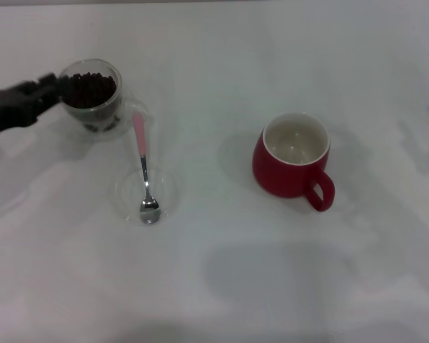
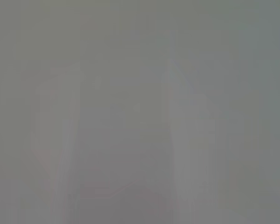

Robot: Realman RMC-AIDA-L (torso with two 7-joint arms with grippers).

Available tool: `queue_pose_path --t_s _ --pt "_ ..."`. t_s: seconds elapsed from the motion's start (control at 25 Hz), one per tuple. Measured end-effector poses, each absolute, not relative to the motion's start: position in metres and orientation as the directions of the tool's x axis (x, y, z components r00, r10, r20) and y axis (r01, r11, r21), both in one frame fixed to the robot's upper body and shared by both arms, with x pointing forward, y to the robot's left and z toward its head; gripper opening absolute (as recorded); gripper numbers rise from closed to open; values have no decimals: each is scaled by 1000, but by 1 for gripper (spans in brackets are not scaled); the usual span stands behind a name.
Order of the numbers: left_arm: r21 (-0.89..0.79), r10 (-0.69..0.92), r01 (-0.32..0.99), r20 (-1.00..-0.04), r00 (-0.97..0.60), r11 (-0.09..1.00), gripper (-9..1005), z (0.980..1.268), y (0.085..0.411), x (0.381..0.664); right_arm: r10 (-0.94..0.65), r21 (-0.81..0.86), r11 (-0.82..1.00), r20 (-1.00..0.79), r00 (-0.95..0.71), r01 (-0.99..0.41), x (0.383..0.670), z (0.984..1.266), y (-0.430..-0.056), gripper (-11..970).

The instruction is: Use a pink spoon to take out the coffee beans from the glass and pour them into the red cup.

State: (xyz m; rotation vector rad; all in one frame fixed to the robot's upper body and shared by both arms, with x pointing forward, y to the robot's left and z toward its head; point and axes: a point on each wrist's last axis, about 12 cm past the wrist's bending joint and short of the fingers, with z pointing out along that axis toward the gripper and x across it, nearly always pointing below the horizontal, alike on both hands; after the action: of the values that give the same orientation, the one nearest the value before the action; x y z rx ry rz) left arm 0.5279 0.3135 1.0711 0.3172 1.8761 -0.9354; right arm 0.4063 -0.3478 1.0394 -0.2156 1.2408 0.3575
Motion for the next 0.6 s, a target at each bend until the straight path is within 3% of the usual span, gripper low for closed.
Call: queue_pose_path --t_s 0.16,0.36,0.44,0.6 --pt "-322 -130 614 -933 -337 721 330 1073 328 521 152 21 923 -938 312 -385 403 1043 -347 666" --pt "-248 -153 551 -965 -213 797 388 1064 345 508 138 0 929 -928 346 -369 399 1045 -349 666" --pt "-218 -192 426 -976 -103 878 417 1056 366 491 133 1 935 -928 349 -354 398 1045 -351 666" --pt "-200 -206 282 -979 -9 938 532 1047 383 473 110 6 956 -933 342 -292 398 1043 -358 666"
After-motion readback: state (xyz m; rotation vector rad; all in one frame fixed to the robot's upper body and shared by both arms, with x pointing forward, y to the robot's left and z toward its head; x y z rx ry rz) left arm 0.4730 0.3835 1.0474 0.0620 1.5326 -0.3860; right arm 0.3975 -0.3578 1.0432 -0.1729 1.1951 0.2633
